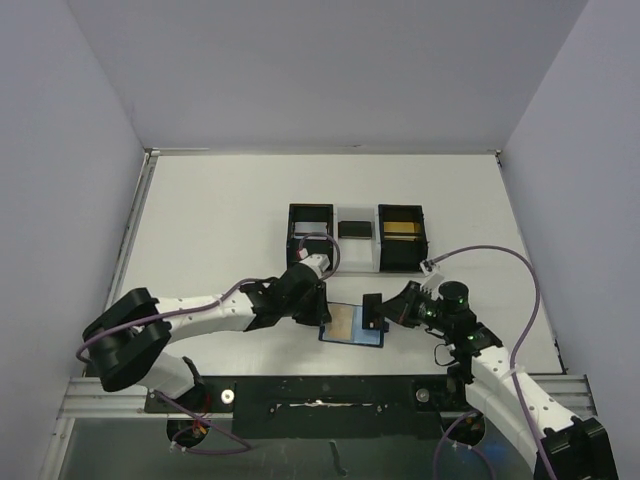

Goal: Take the credit cards out of the card holder

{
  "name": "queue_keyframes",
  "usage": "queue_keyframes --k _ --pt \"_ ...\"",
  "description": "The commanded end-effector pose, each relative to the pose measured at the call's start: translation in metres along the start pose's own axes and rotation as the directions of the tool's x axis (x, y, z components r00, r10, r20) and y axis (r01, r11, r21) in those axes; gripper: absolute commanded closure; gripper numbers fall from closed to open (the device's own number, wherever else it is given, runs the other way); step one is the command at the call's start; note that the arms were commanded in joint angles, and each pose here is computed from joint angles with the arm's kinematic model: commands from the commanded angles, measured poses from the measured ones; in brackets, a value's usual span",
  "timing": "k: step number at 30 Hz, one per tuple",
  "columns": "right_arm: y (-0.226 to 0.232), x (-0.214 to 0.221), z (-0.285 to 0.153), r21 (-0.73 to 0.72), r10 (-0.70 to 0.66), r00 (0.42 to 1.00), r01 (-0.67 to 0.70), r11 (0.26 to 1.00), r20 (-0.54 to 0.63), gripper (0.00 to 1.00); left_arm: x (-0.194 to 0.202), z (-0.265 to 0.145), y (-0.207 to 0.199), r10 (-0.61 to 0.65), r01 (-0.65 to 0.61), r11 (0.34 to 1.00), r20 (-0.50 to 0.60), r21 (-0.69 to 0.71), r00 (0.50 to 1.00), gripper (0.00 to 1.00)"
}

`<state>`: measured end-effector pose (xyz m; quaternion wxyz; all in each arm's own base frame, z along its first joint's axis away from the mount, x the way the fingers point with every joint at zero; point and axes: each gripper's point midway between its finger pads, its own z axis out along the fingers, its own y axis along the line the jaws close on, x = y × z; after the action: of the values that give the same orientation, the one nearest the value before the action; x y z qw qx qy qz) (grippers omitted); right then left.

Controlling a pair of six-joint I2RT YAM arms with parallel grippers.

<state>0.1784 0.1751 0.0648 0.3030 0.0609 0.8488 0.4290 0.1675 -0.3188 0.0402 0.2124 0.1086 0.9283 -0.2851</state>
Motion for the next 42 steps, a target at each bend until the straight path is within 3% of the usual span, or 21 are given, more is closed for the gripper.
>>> queue_keyframes --k 1,4,12,18,25,30,33,36,39,42 --pt "0.05 -0.048 -0.007 -0.106 -0.188 0.969 0.206 0.973 0.161 1.0 -0.04 -0.029 -0.013 0.044 -0.047 0.999 0.155 0.017 0.987 0.83" --pt "0.062 -0.059 -0.008 -0.083 -0.28 0.937 0.302 0.95 0.207 1.0 -0.049 -0.042 -0.005 0.035 -0.036 0.999 0.188 0.002 0.982 0.76" --pt "0.099 -0.08 -0.009 -0.022 -0.543 0.766 0.585 0.811 0.344 1.0 -0.081 -0.077 0.034 0.032 -0.015 0.998 0.259 -0.065 0.965 0.31" --pt "0.094 -0.111 -0.011 0.176 -0.679 0.669 0.661 0.729 0.302 1.0 -0.125 -0.125 0.077 0.003 0.055 0.988 0.369 -0.147 0.929 0.29" --pt "0.125 -0.143 -0.017 0.216 -0.739 0.557 0.723 0.656 0.379 1.0 -0.155 -0.179 0.121 0.116 0.076 0.92 0.453 -0.384 0.884 0.28" --pt "0.108 -0.179 -0.011 0.411 -0.825 0.507 0.716 0.565 0.251 1.0 -0.159 -0.179 0.16 0.038 0.164 0.908 0.467 -0.385 0.883 0.28" --pt "0.12 -0.191 -0.001 0.406 -0.875 0.435 0.775 0.484 0.212 1.0 -0.155 -0.176 0.182 -0.033 0.224 0.91 0.478 -0.349 0.878 0.28" --pt "0.124 -0.192 0.018 0.359 -0.943 0.307 0.872 0.332 0.126 1.0 -0.15 -0.171 0.193 -0.085 0.267 0.912 0.493 -0.312 0.866 0.28" --pt "0.115 -0.194 0.039 0.32 -0.98 0.197 0.929 0.188 0.003 1.0 -0.152 -0.17 0.192 -0.085 0.264 0.916 0.496 -0.301 0.864 0.28" --pt "0.11 -0.191 0.062 0.23 -0.988 0.13 0.967 0.107 -0.085 1.0 -0.153 -0.169 0.19 -0.076 0.248 0.923 0.494 -0.293 0.866 0.28"
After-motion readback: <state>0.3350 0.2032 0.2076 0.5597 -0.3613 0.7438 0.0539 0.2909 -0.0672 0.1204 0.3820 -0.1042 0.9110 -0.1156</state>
